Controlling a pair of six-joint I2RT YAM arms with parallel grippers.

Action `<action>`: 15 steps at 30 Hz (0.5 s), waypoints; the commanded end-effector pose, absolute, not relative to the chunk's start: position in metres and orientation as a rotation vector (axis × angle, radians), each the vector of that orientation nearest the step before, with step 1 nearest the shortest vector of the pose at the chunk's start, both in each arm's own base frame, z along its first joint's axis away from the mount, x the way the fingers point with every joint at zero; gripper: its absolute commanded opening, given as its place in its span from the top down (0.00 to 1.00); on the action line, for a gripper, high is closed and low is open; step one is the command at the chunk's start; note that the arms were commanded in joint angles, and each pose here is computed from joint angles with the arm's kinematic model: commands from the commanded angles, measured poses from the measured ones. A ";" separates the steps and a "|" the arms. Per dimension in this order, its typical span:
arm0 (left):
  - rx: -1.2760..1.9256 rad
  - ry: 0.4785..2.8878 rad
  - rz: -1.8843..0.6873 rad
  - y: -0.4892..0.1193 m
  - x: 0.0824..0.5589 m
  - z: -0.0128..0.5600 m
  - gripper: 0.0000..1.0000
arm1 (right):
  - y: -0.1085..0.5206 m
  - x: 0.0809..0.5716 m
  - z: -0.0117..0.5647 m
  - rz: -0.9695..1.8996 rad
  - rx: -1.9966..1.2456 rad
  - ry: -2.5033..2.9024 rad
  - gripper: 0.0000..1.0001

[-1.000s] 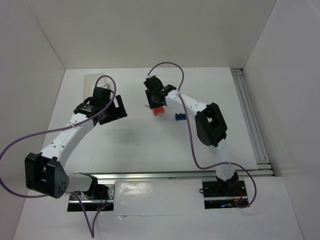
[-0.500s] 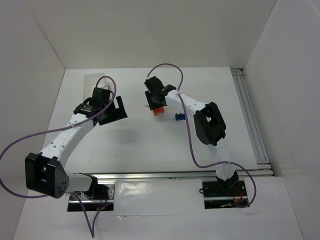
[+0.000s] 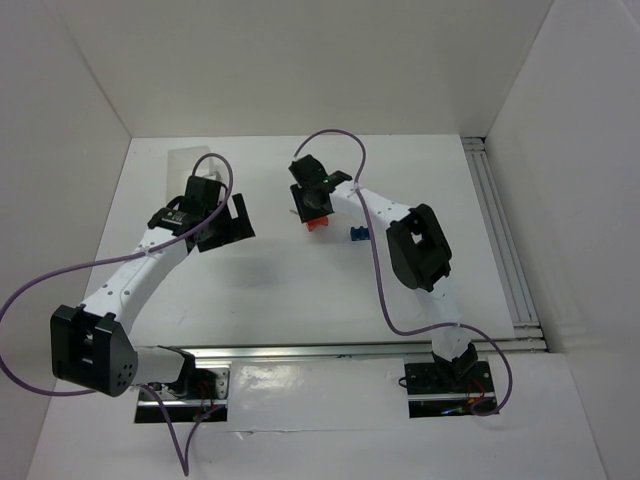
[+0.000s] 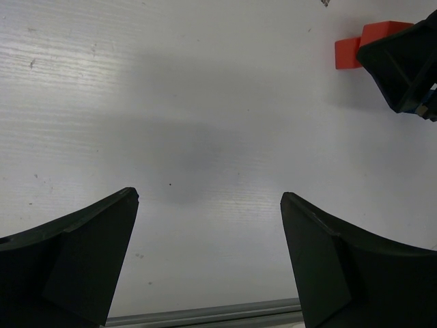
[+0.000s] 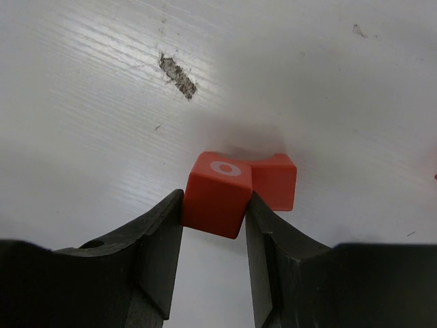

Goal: Build the wood block tower

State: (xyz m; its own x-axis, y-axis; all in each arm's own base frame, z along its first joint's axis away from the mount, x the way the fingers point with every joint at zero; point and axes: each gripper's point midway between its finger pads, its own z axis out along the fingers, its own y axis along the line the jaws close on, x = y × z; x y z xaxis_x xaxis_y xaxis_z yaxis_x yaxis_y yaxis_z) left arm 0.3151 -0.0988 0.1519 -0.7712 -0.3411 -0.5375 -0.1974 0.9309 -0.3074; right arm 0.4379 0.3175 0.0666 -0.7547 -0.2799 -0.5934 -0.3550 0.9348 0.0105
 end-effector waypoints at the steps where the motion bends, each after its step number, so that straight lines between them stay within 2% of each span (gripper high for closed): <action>1: -0.347 2.464 -0.328 -0.099 0.314 0.153 0.01 | 0.309 0.433 0.053 0.127 -0.471 2.508 0.56; 7: -0.347 2.464 -0.328 -0.099 0.314 0.153 0.01 | 0.306 0.430 0.056 0.127 -0.471 2.509 0.56; 15: -0.349 2.475 -0.332 -0.103 0.314 0.150 0.01 | 0.304 0.429 0.053 0.119 -0.485 2.514 0.37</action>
